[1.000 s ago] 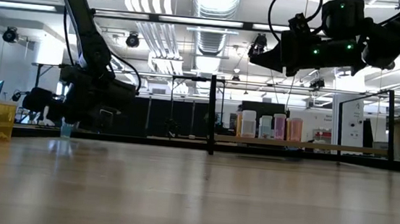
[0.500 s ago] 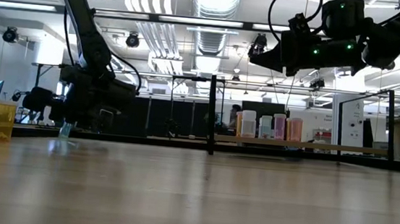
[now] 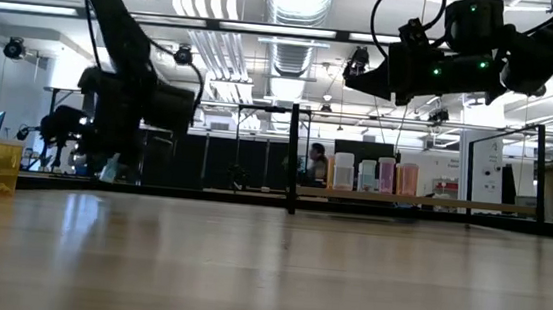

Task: Pick and place medicine bottles onto shelf by color
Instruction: Put the blue pill bottle on the shelf

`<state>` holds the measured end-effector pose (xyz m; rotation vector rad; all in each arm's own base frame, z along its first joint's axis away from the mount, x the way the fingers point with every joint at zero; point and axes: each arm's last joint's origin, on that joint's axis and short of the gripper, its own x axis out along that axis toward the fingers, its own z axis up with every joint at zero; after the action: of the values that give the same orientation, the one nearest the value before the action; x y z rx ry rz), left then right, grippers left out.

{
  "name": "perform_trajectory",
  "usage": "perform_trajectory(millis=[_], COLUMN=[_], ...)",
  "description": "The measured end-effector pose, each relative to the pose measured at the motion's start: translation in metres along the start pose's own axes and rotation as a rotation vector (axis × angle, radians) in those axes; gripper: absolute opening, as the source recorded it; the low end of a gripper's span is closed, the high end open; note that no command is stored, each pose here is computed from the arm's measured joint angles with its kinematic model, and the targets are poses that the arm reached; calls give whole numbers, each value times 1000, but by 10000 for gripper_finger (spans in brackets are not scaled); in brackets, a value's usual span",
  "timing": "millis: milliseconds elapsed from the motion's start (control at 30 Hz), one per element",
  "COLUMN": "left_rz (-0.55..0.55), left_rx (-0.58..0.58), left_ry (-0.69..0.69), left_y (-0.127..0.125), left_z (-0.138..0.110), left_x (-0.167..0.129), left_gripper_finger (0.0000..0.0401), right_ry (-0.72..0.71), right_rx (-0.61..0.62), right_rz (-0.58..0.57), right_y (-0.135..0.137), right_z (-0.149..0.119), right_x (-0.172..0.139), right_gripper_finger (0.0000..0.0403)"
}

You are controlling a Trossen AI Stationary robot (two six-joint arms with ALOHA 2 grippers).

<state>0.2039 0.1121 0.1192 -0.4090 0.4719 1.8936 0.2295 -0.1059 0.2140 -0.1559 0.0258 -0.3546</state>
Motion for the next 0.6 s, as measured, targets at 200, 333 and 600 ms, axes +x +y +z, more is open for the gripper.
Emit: perform_trajectory(millis=[200, 333, 600], left_rz=[-197, -371, -836], left_rx=[106, 220, 420], left_ry=[-30, -75, -241], left_y=[1, 1, -9], left_z=[0, 0, 0], left_x=[-45, -84, -162], left_gripper_finger=[73, 73, 73], right_ry=[6, 26, 64], right_rx=[17, 36, 36], right_rz=[1, 16, 130], right_y=[0, 4, 29], right_z=[-1, -2, 7], right_x=[0, 0, -9], right_gripper_finger=[9, 9, 9])
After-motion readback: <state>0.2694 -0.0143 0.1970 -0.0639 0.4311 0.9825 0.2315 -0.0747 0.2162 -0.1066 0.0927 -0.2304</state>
